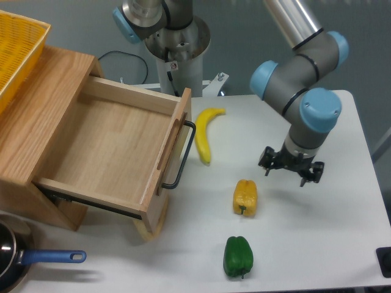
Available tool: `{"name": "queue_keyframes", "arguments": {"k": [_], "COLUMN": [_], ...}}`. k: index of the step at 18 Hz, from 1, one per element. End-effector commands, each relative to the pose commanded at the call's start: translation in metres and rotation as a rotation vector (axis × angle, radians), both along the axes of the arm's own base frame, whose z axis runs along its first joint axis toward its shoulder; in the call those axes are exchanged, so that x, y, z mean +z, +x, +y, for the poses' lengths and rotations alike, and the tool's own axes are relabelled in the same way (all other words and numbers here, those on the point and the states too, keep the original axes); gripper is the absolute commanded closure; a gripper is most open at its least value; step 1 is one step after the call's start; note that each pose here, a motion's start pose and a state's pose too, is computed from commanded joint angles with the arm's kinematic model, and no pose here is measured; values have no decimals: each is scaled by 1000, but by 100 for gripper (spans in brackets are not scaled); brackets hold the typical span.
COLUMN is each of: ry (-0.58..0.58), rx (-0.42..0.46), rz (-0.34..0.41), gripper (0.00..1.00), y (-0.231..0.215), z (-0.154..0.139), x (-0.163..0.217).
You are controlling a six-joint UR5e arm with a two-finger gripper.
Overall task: Pick up the yellow pepper
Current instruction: 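Move the gripper toward the yellow bell pepper and lower it above it, then lower the open gripper around the yellow pepper and close on it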
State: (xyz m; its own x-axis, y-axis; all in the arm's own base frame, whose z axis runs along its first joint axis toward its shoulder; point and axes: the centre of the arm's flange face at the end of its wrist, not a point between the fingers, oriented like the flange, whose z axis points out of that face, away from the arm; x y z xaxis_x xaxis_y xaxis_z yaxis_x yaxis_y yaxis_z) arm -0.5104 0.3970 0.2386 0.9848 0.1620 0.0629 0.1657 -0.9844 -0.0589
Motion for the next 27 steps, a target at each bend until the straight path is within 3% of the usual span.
{"name": "queue_keyframes", "arguments": {"k": [8, 25, 27], "ry": [-16, -18, -14], "rx": [49, 30, 48], "rz": [-20, -12, 1], "gripper": [0, 0, 5], "y": [37, 36, 36], "z": [30, 48, 54], "x": [-4, -27, -31]}}
